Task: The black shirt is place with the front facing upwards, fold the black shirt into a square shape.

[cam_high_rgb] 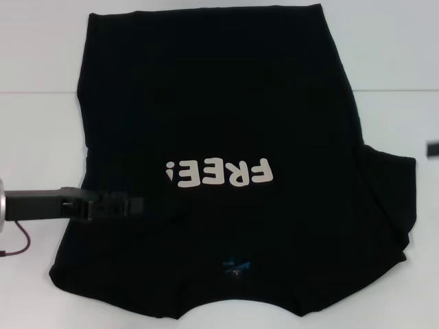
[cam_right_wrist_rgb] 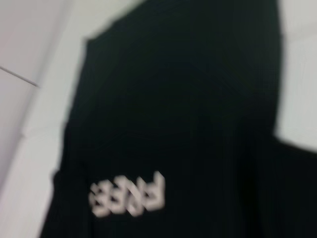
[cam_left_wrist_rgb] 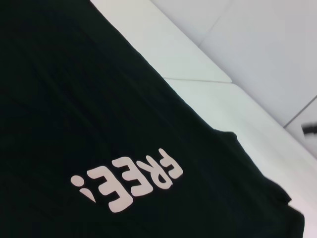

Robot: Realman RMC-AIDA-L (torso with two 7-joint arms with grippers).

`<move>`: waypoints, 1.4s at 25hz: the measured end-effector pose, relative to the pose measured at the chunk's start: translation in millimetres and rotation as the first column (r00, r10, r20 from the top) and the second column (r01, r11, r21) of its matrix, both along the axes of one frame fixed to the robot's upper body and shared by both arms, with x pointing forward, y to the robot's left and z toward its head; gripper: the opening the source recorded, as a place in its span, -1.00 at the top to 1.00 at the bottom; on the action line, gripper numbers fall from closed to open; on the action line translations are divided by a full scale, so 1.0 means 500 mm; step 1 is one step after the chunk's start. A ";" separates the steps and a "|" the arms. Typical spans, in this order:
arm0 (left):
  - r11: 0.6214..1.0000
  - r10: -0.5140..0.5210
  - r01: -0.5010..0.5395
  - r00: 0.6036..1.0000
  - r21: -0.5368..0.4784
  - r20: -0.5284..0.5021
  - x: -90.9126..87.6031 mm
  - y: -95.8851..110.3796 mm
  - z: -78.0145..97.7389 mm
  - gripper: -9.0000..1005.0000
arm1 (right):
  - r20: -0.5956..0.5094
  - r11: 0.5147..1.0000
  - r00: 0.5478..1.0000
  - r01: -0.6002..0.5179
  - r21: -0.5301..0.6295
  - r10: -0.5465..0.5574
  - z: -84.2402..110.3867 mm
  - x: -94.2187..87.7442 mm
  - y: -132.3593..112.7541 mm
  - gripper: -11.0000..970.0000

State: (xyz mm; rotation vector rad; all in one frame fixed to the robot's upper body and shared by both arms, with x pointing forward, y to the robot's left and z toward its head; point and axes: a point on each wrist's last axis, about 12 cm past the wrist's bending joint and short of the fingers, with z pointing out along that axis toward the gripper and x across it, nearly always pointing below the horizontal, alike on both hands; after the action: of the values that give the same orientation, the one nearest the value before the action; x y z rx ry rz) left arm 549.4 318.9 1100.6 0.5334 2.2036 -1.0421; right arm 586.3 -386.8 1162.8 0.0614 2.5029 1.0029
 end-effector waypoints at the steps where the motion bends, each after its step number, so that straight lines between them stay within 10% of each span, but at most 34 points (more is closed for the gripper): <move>1: 0.999 0.028 -0.028 0.999 -0.019 -0.018 0.002 -0.003 -0.002 -0.07 | -0.029 1.000 1.000 0.006 -0.012 -0.006 -0.005 -0.008 -0.007 -0.95; 8: 0.998 0.045 -0.046 0.998 -0.040 -0.037 0.023 -0.021 0.008 -0.07 | -0.127 1.000 0.992 0.005 -0.023 -0.008 -0.035 -0.033 -0.012 -0.95; 35: 0.997 0.071 -0.072 0.997 -0.035 -0.031 0.041 -0.037 0.002 -0.06 | -0.226 0.990 0.974 -0.044 -0.136 0.012 -0.128 -0.004 0.081 0.05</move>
State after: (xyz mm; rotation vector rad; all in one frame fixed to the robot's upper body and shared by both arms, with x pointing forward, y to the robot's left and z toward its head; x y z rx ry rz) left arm 570.0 300.2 1101.8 0.4228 2.2093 -1.0565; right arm 584.2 -346.3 1098.9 0.1021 2.7807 0.8700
